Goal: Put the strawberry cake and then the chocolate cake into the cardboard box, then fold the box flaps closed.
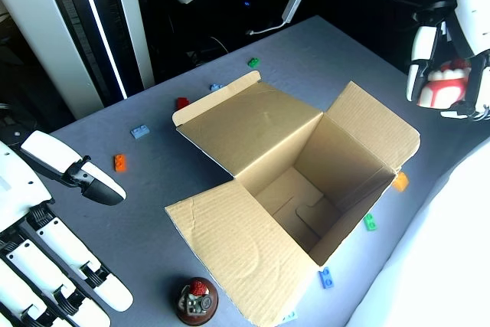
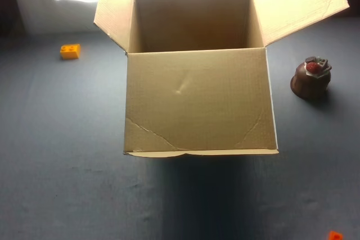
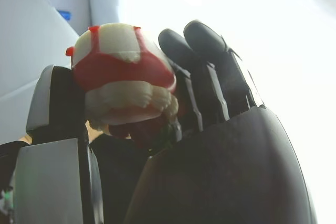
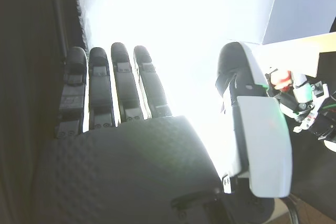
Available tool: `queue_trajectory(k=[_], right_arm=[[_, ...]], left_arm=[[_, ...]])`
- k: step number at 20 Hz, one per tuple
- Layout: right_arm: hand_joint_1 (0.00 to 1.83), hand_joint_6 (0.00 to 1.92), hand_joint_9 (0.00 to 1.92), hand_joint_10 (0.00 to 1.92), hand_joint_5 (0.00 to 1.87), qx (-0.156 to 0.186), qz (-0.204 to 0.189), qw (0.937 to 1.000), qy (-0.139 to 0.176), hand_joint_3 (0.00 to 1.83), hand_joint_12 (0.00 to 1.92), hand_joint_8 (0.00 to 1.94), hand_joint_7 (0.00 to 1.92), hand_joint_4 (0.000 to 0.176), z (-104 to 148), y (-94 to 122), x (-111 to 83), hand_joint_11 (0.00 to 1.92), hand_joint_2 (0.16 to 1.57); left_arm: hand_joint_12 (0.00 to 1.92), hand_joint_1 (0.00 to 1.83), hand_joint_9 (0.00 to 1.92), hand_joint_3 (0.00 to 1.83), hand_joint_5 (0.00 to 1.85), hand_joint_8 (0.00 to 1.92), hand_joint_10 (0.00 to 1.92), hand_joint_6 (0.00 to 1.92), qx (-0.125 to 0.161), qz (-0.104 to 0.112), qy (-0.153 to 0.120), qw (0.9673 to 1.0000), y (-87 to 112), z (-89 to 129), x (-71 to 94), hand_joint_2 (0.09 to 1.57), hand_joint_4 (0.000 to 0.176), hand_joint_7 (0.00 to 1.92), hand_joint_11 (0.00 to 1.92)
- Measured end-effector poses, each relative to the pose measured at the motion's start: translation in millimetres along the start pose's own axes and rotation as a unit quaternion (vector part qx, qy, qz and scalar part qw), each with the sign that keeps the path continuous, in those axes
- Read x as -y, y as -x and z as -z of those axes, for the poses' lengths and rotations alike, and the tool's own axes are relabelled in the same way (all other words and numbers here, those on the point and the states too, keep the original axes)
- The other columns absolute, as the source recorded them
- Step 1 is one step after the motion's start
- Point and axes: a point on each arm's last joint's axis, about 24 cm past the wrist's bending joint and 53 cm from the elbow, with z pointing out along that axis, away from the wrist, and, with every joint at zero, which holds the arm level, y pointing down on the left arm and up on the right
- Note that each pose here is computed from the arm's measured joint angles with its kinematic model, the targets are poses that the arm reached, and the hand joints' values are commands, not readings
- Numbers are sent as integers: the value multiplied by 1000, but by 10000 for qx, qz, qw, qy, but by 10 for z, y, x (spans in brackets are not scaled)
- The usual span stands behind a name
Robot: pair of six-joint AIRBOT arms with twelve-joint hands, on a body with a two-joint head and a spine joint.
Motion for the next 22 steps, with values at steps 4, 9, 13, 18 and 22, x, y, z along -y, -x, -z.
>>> queue_trajectory(k=[4, 9, 13, 18, 22], right_arm=[[104, 1, 117, 0, 113, -2, -1, 10000, -1, 0, 325, 0, 147, 0, 0, -1, 0, 0, 1211], [139, 7, 136, 5, 123, 0, -1, 10000, -1, 0, 345, 2, 154, 0, 0, 0, 1, 0, 1201], [136, 1, 127, 2, 113, 2, -1, 10000, -2, 0, 293, 1, 154, 0, 0, 1, 1, 0, 1199], [116, 0, 125, 1, 106, 4, 1, 10000, 1, 2, 309, 0, 144, 0, 0, 2, 0, 0, 1208], [109, 2, 119, 2, 105, 68, -2, 10000, -7, 3, 327, 0, 133, 0, 0, 32, 4, 0, 1214]], left_arm=[[1803, 1092, 414, 0, 610, 1612, 1521, 1463, -117, -47, -362, 9993, -43, 8, 217, 1313, 7, 645, 304], [1821, 1094, 390, 0, 626, 1633, 1517, 1434, -18, -11, -834, 9965, 11, 31, 482, 1312, 3, 631, 284], [1810, 1104, 395, 0, 632, 1633, 1519, 1406, 8, 31, -1030, 9947, 21, 45, 588, 1306, 0, 646, 289], [1809, 1104, 408, 0, 648, 1601, 1506, 1408, -211, -27, -1510, 9883, -146, 42, 856, 1300, 5, 651, 295], [1807, 1092, 395, 1, 616, 1629, 1525, 1448, -381, -133, -1841, 9821, -296, 31, 1056, 1314, 4, 635, 285]])
